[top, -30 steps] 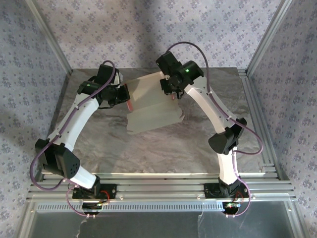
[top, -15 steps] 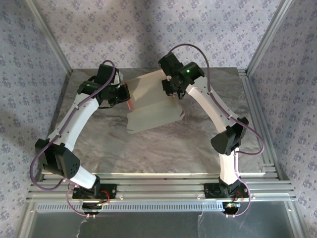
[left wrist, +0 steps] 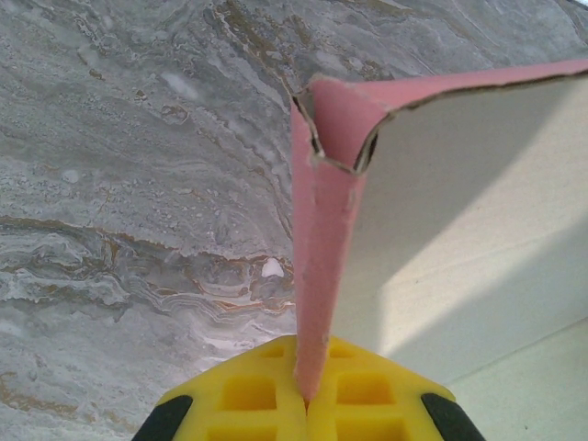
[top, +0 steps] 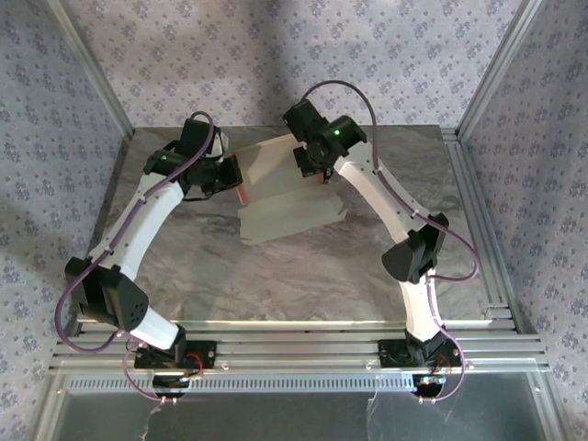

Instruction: Fold the paper box

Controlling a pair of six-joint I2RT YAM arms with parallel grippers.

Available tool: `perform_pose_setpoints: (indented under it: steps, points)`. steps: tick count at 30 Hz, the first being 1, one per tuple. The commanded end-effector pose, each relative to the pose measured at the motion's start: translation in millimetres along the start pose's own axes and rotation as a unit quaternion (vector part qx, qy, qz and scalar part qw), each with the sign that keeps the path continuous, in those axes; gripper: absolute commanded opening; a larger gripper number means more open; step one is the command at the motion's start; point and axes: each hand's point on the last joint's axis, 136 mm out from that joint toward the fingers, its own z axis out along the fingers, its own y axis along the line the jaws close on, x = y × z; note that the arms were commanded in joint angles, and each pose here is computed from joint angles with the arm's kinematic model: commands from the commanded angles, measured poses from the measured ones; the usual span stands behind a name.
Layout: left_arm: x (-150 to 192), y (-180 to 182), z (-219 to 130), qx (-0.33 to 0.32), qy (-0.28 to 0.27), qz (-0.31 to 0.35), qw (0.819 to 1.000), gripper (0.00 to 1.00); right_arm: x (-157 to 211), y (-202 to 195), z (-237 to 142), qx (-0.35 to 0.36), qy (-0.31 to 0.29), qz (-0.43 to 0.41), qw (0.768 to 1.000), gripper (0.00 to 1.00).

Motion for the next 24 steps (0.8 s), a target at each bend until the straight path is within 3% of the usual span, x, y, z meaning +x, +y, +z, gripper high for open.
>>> perform_pose_setpoints:
  steps: [1,5,9,19,24]
  points:
    - [-3,-6,-14,0.015,-0.012,-0.003,1.000,0.00,4,-7,1,0.024,0.010,-0.005,1.000,0.19]
    - [-3,-5,-13,0.015,-0.012,-0.004,1.000,0.00,6,-5,2,0.019,0.011,-0.004,1.000,0.22]
    - [-3,-5,-13,0.013,-0.011,-0.003,1.000,0.00,1,-8,0,0.044,-0.004,-0.021,0.999,0.00]
    - [3,20,-8,-0.055,0.000,-0.001,0.998,0.00,-8,-26,-19,0.161,-0.041,-0.061,0.984,0.00]
    - [7,37,-4,-0.106,0.005,0.008,0.994,0.00,-10,-25,-29,0.173,-0.055,-0.057,0.982,0.00]
